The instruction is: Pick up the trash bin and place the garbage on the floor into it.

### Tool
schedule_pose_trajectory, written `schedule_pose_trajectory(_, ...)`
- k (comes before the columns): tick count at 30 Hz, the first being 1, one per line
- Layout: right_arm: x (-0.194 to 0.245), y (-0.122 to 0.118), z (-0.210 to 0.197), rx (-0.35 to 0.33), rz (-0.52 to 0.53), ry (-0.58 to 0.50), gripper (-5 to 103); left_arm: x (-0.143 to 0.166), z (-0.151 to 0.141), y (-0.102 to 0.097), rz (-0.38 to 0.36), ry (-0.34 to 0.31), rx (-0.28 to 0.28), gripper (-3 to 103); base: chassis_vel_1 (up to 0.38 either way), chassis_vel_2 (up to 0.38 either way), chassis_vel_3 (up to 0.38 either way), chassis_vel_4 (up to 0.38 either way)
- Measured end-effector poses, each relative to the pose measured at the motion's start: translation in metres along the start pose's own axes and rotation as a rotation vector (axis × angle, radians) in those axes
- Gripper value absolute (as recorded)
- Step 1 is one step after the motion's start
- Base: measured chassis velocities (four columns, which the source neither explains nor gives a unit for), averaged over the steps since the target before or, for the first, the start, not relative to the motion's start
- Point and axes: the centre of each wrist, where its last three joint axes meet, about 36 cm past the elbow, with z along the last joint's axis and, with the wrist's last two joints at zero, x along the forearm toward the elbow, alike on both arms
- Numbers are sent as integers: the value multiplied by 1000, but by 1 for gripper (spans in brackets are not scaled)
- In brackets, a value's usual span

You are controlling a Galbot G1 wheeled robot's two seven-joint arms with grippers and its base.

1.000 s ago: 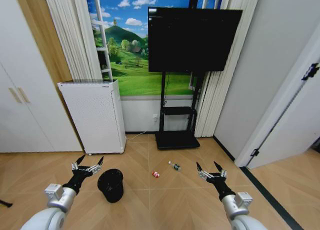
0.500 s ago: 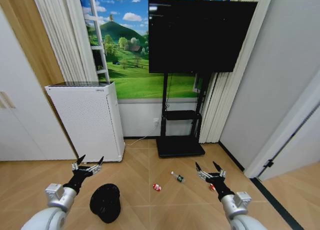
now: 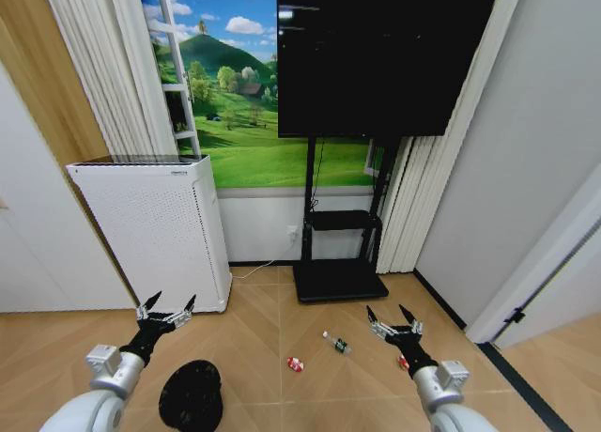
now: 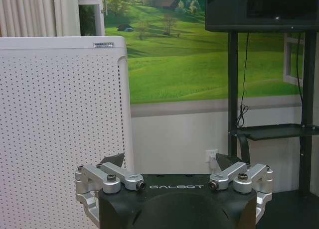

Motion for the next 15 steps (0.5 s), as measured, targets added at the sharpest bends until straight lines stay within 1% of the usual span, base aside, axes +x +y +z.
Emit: schedule_pose_trajectory(15, 2, -6, 10, -4, 13, 4, 100, -2, 7, -6, -4, 11, 3, 100, 0, 0, 0, 0)
